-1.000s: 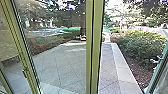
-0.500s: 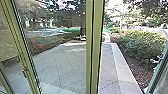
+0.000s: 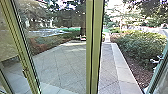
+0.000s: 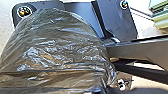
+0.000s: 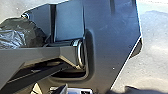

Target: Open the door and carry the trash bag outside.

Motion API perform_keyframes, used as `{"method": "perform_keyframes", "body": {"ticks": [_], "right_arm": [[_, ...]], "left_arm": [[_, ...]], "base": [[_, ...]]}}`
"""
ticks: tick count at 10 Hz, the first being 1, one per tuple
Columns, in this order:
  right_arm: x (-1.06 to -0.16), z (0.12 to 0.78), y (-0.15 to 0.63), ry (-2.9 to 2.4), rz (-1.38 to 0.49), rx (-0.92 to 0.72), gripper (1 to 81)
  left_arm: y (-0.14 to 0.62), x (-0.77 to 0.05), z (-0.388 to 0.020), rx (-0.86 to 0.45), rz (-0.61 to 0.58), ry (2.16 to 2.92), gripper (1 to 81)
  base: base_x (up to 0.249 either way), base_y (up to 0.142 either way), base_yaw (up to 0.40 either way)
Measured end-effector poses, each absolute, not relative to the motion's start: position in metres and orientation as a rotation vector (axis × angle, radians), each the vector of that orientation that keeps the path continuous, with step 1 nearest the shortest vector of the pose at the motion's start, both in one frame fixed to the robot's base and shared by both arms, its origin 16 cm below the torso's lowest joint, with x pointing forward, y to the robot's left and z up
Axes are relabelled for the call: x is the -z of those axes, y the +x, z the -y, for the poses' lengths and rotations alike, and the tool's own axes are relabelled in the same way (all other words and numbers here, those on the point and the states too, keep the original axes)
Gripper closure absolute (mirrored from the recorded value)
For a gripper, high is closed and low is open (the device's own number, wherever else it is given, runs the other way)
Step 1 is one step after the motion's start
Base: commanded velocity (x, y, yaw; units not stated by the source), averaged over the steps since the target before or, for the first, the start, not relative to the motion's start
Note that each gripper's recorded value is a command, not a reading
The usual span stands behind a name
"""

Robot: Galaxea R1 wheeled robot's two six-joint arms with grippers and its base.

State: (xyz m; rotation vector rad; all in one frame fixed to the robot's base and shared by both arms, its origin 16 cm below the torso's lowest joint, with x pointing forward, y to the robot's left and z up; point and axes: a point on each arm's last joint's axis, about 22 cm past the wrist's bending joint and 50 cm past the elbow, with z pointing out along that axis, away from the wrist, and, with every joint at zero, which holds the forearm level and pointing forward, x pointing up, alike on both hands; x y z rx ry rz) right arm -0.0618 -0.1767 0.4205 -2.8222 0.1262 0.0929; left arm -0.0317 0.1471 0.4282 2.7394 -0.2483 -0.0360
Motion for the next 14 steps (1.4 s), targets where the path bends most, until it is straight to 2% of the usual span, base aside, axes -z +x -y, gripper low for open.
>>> {"method": "perform_keyframes", "body": {"ticks": [7, 14], "right_arm": [[-0.4208, 0.171, -0.0611, -2.817, -0.125, -0.093, 1.0], [-0.4199, 0.1738, -0.0592, -2.825, -0.123, -0.088, 1.0]], "left_arm": [[-0.0319, -0.4285, -0.1443, 0.036, 0.25, 2.736, 81.1], [-0.0338, -0.4286, -0.1451, 0.039, 0.255, 2.735, 81.1]], "base": [[0.0, 0.0, 0.0], [0.0, 0.0, -0.213]]}}
